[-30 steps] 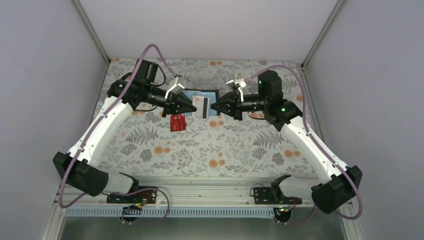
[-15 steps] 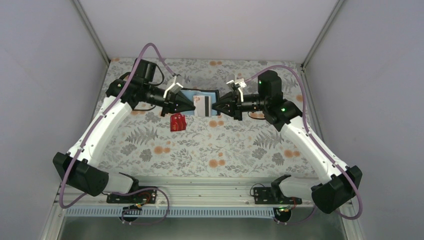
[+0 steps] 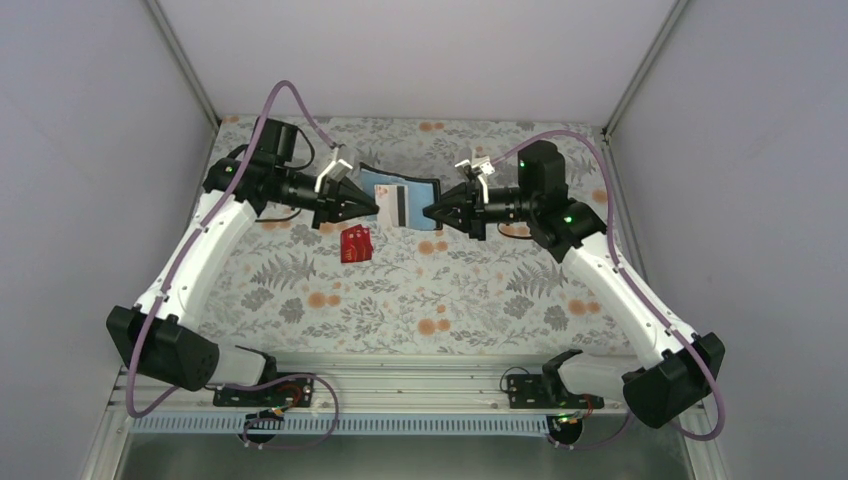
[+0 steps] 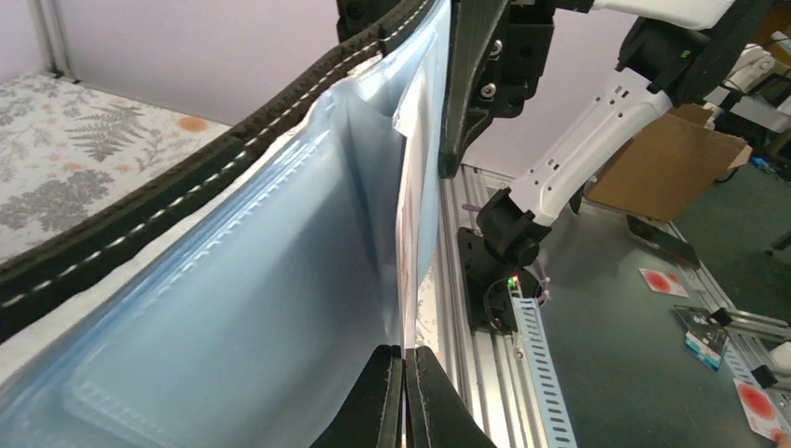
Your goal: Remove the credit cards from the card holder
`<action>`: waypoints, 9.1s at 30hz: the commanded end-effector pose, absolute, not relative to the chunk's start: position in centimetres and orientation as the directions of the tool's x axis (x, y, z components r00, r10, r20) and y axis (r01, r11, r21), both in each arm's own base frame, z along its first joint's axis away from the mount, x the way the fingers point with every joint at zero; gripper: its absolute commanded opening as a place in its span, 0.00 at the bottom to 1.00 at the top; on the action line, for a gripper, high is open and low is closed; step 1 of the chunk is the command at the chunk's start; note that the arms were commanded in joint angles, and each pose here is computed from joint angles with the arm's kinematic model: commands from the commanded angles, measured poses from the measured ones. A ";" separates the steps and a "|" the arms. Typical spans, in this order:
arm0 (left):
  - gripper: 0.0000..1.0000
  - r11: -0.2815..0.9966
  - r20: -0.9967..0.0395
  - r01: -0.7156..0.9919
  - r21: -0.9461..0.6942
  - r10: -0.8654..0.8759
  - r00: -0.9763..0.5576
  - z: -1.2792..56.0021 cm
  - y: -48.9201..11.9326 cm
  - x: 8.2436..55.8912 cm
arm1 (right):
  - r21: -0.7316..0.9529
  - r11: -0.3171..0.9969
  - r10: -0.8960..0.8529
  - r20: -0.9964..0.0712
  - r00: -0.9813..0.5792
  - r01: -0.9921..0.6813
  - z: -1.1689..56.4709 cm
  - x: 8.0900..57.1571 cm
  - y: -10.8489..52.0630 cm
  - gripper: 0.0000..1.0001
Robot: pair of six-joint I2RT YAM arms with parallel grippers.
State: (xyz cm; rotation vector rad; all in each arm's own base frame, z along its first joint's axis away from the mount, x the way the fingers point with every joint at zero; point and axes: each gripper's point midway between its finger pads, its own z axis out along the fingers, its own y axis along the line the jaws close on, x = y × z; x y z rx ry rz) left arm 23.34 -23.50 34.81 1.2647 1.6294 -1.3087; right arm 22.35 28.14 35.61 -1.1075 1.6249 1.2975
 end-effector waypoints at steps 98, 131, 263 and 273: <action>0.96 0.722 -0.723 0.677 -0.144 0.391 -0.570 24.2 -11.3 36.0 | 0.854 0.260 -0.267 -0.385 -0.883 -0.451 17.9 24.9 28.2 0.04; 1.00 0.744 -0.702 0.663 -0.084 0.428 -0.569 22.9 -10.1 34.7 | 0.584 0.702 -0.057 -0.524 -0.850 -0.407 18.4 29.2 18.4 0.69; 0.10 -0.199 -0.495 0.454 -0.869 0.338 -0.800 15.7 -31.4 29.6 | 0.518 0.689 -0.120 -0.609 -0.784 -0.508 19.3 25.4 25.8 0.90; 0.10 0.178 -0.598 0.734 -0.655 0.472 -0.648 16.9 -31.8 33.7 | 0.415 0.769 -0.005 -0.757 -0.654 -0.486 25.7 26.0 21.7 0.98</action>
